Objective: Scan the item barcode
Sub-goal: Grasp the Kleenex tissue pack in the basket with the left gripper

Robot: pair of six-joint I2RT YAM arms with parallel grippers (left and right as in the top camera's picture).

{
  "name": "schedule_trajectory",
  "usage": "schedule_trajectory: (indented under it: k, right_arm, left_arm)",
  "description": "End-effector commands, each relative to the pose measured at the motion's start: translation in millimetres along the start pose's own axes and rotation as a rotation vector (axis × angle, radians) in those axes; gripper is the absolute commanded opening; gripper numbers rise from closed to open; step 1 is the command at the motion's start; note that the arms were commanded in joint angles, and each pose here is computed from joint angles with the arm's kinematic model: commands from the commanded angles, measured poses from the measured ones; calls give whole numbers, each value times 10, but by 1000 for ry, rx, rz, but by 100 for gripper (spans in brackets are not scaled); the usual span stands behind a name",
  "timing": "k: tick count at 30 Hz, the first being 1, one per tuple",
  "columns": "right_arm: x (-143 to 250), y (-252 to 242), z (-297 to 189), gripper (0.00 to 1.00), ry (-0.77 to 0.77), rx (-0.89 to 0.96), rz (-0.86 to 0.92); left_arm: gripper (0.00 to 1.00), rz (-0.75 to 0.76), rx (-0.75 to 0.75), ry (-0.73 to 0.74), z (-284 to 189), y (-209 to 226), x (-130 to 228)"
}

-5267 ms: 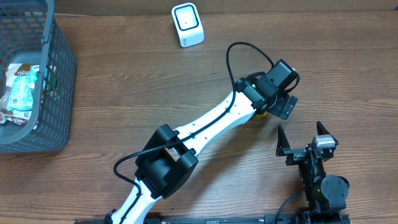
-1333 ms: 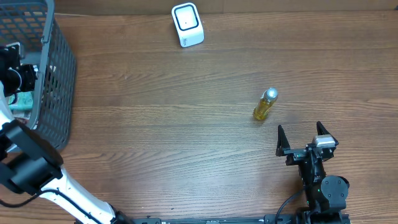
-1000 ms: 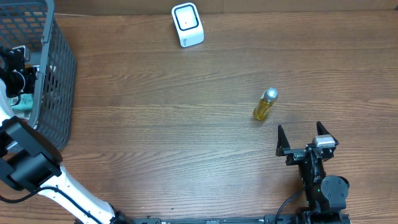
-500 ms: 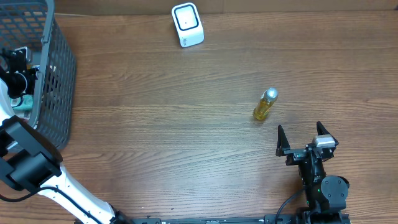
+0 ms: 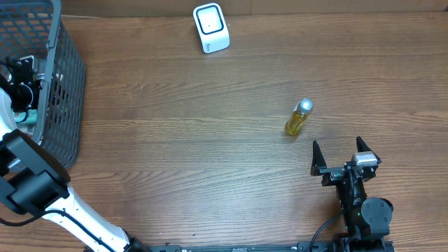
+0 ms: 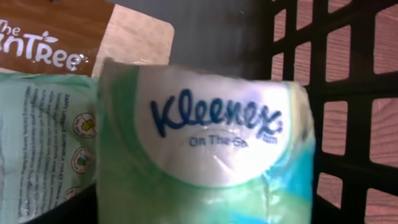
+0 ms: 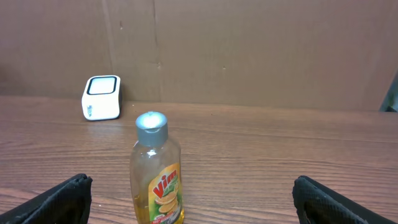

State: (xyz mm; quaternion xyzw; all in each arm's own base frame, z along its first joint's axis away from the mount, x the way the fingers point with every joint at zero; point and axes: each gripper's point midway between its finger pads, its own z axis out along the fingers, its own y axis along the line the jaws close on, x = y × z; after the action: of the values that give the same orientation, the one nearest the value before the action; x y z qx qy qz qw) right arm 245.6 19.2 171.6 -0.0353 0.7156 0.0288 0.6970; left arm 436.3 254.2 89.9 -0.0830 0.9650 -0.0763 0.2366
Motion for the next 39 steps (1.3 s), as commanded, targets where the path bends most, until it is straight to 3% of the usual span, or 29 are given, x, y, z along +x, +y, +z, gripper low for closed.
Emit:
schedule_trajectory:
  k: [1,9,12,21,30,36,39]
  right_arm:
    - [17,16,2,100,-4,-6,-1]
    - [17,16,2,100,-4,-6,-1]
    - [17,16,2,100,-4,-6,-1]
    - [17,16,2,100,-4,-6,-1]
    - [17,16,2,100,-4,-6,-1]
    - [17,16,2,100,-4,-6,-1]
    - [17,16,2,100,-4,-6,-1]
  left_arm:
    - [72,-2,-24,36,96,36,74]
    - [63,-33,-36,41,95,56,83]
    - [73,-38,-35,40,96,55,81]
    - [83,-29,-28,44,150,7,95]
    - [79,-18,-47,57,226,0,137]
    - [65,-32,-56,47,240,15,118]
    - [64,-40,-60,39,230,21,92]
